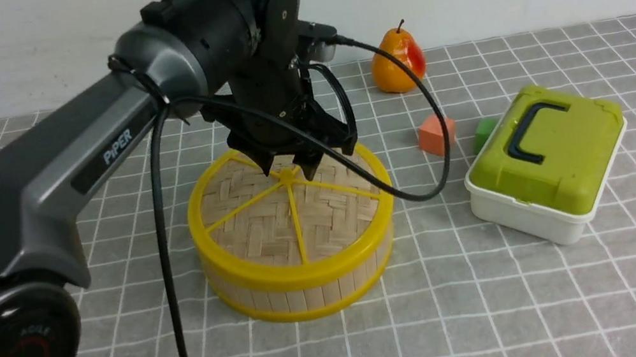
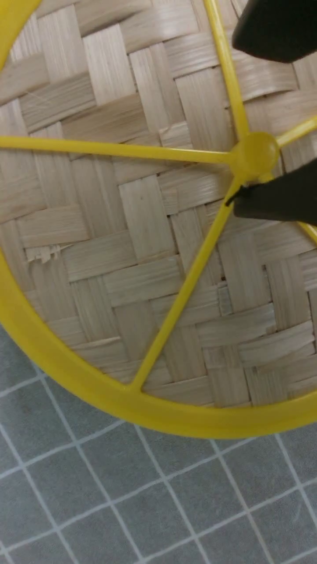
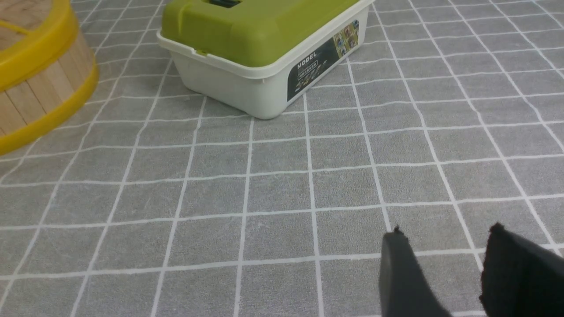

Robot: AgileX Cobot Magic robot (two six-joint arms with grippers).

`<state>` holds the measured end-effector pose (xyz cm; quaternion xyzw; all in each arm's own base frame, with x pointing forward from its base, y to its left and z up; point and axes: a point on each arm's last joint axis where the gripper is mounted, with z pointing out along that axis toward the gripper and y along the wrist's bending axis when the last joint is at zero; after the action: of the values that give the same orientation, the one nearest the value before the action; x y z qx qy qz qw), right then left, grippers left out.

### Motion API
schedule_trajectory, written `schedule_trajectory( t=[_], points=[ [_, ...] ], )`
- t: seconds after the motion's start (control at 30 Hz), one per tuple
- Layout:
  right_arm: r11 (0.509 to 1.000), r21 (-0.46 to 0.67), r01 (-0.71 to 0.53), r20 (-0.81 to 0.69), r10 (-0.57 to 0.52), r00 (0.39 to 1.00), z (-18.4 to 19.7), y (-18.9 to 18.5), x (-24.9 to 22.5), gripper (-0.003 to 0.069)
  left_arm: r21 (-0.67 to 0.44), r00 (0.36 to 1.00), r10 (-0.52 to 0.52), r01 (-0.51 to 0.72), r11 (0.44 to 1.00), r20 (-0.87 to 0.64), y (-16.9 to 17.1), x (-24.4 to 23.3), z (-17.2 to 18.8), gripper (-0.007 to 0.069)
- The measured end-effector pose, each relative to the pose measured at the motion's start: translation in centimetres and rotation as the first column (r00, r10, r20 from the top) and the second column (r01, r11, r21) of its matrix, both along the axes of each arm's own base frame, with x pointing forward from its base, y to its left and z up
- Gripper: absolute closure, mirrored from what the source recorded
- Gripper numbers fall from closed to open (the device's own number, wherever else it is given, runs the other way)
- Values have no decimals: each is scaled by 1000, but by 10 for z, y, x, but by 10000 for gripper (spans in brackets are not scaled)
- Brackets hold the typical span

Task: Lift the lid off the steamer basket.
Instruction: Use the left arm to lift the lid of the steamer, then use the left arm to place the steamer lid on the table

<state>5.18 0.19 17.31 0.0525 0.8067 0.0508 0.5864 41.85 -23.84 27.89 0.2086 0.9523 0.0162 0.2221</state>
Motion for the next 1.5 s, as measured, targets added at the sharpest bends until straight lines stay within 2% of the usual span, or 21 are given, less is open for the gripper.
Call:
schedule_trajectory(
  t=[0.17, 0.43, 0.73, 0.87, 0.9, 1.03, 1.2, 1.27, 1.37, 1.5],
  points=[
    [1000, 0, 0, 0, 0, 1000, 0, 0, 0, 417, 29, 999, 5, -4, 1000, -43, -1, 2, -14, 290],
    [1000, 0, 0, 0, 0, 1000, 0, 0, 0, 417, 39, 999, 37, -36, 999, -31, 0, 4, -15, 512],
    [1000, 0, 0, 0, 0, 1000, 0, 0, 0, 417, 17, 995, 101, -101, 995, -13, 0, 3, -9, 515],
    [1000, 0, 0, 0, 0, 1000, 0, 0, 0, 417, 0, 994, 106, -106, 994, 30, 3, 0, 14, 515],
    [1000, 0, 0, 0, 0, 1000, 0, 0, 0, 417, -19, 990, 106, -105, 994, 88, 7, -3, 36, 515],
    [1000, 0, 0, 0, 0, 1000, 0, 0, 0, 417, -67, 941, 126, -110, 992, 313, 33, -25, 124, 515],
    [1000, 0, 0, 0, 0, 1000, 0, 0, 0, 417, -111, 863, 239, -211, 971, 446, 88, -54, 186, 515],
    [1000, 0, 0, 0, 0, 1000, 0, 0, 0, 417, -115, 849, 285, -261, 958, 444, 109, -56, 189, 515],
    [1000, 0, 0, 0, 0, 1000, 0, 0, 0, 417, -88, 826, 416, -416, 905, 380, 165, -59, 174, 515],
    [1000, 0, 0, 0, 0, 1000, 0, 0, 0, 417, -44, 797, 550, -558, 828, 247, 214, -56, 117, 515]
  ],
)
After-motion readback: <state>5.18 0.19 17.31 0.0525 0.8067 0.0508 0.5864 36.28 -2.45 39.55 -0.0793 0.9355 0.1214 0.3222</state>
